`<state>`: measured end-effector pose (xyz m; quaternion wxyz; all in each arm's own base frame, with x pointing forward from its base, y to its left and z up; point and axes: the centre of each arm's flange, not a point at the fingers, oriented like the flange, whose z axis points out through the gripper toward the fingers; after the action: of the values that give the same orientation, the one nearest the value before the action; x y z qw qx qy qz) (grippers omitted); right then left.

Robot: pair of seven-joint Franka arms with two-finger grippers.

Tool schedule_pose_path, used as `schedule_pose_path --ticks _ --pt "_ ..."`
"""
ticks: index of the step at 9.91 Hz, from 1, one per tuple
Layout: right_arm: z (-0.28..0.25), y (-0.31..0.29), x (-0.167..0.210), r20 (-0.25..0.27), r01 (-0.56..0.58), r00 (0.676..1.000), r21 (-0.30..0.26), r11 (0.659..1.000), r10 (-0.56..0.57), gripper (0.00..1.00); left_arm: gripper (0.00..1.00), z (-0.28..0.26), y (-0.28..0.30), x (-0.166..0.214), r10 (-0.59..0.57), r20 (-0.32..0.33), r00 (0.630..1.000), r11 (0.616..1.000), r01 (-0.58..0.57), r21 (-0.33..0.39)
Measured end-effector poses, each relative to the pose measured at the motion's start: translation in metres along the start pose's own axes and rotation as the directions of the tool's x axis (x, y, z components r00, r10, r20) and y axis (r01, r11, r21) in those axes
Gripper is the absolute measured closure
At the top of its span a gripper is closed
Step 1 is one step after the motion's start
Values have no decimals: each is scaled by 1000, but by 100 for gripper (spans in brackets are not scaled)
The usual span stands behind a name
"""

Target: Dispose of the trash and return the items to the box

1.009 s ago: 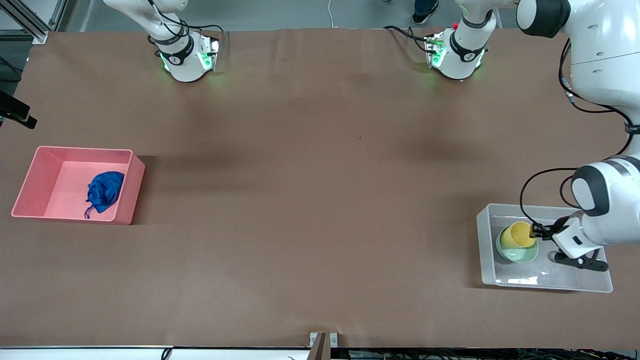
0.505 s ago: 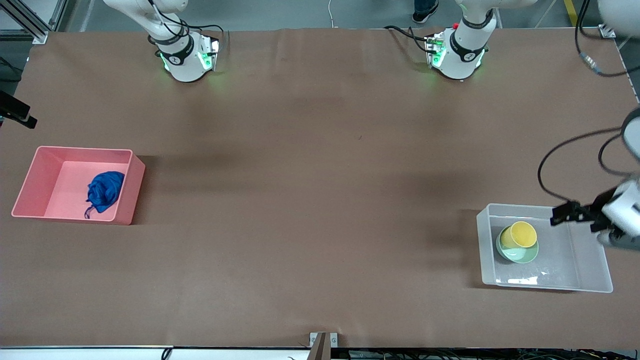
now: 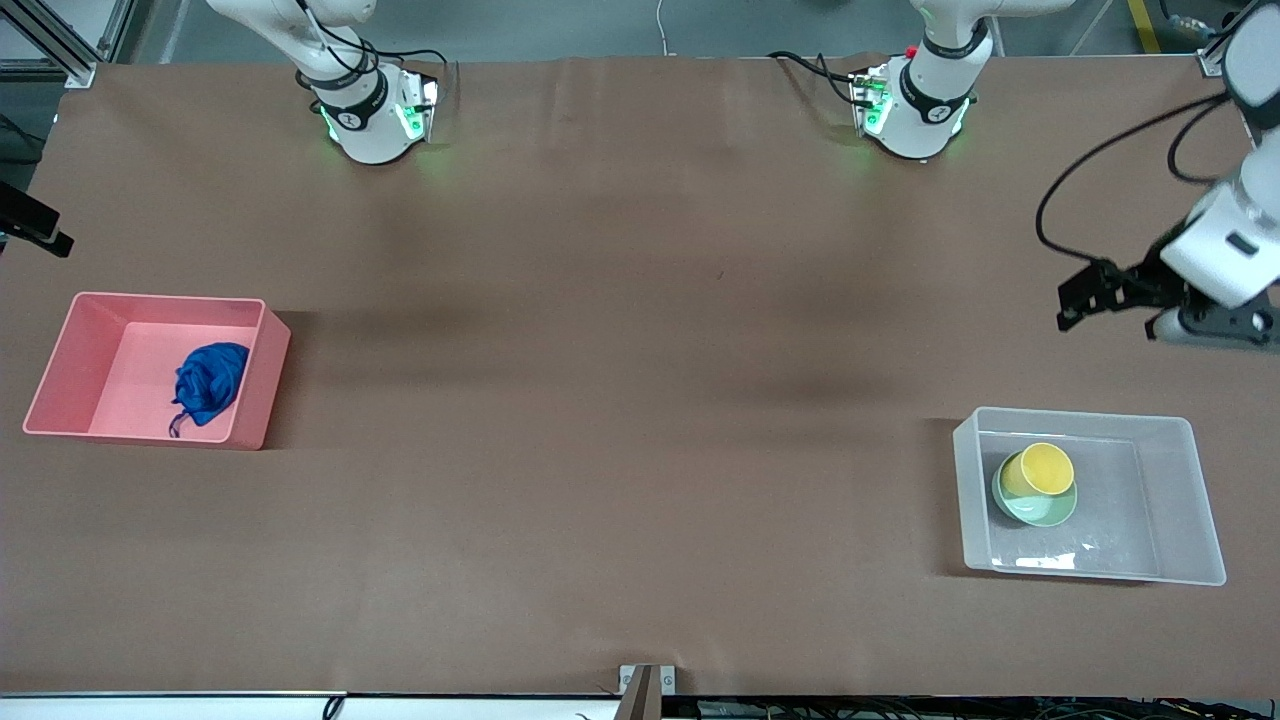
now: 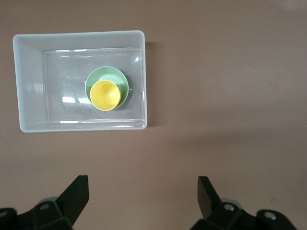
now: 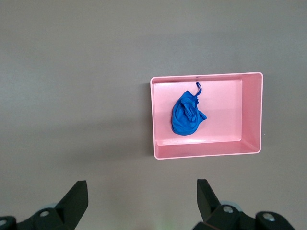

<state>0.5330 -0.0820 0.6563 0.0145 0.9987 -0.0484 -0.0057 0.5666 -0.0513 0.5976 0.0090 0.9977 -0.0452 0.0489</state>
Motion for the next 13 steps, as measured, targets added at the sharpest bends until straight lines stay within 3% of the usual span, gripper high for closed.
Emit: schedule_pose_path --ticks 4,7,13 --pt "0 0 0 -2 0 1000 0 1000 0 0 0 -60 14 -14 -20 17 1000 1000 20 0" --pt "0 0 0 -4 0 1000 0 1000 0 0 0 -59 13 -20 -42 68 997 999 42 4" --pt "0 0 0 -4 0 1000 0 1000 0 0 0 -56 7 -21 -54 82 995 999 53 6"
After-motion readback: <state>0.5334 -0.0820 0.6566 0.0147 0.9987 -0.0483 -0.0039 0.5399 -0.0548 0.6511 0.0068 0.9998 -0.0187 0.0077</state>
